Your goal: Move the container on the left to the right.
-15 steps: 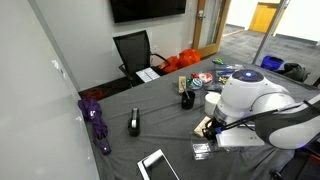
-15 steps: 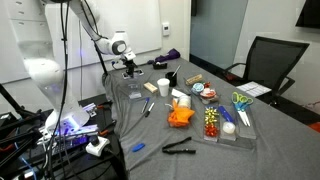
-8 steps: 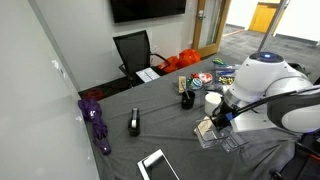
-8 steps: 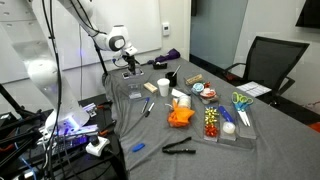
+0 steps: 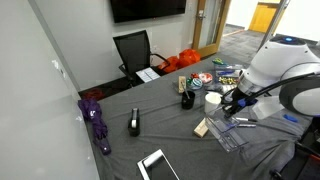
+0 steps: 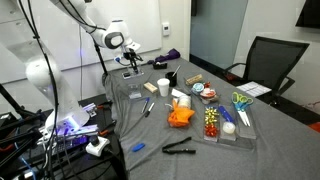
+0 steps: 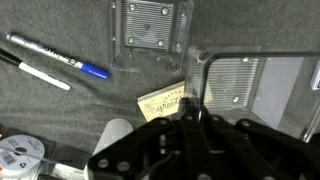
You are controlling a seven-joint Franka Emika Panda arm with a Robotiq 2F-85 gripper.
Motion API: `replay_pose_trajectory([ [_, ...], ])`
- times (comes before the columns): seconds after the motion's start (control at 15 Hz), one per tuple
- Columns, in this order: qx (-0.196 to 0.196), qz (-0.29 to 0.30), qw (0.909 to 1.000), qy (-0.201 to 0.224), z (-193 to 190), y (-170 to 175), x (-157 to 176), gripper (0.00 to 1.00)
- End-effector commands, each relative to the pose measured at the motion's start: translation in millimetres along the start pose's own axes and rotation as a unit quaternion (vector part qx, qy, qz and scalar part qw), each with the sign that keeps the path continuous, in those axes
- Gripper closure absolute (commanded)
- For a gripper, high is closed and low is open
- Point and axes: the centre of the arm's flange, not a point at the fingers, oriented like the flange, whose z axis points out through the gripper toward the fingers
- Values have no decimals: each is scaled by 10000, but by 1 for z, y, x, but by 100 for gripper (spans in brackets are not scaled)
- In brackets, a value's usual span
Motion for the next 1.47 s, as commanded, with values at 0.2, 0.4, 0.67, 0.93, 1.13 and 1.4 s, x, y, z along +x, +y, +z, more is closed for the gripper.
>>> replay_pose_trajectory([
  [0.2,-7,-872,9961,106,-12,28,6,96],
  [0.4,-28,-1092,9939,137,-17,37,6,96],
  [0.67,-32,-1105,9938,131,-17,37,5,96],
  [0.93,243,-1160,9929,97,-34,52,2,99],
  [1.13,456,-1275,9907,-100,-47,68,-1,99],
  [1.4,468,-1495,9868,-402,-60,108,-10,99],
])
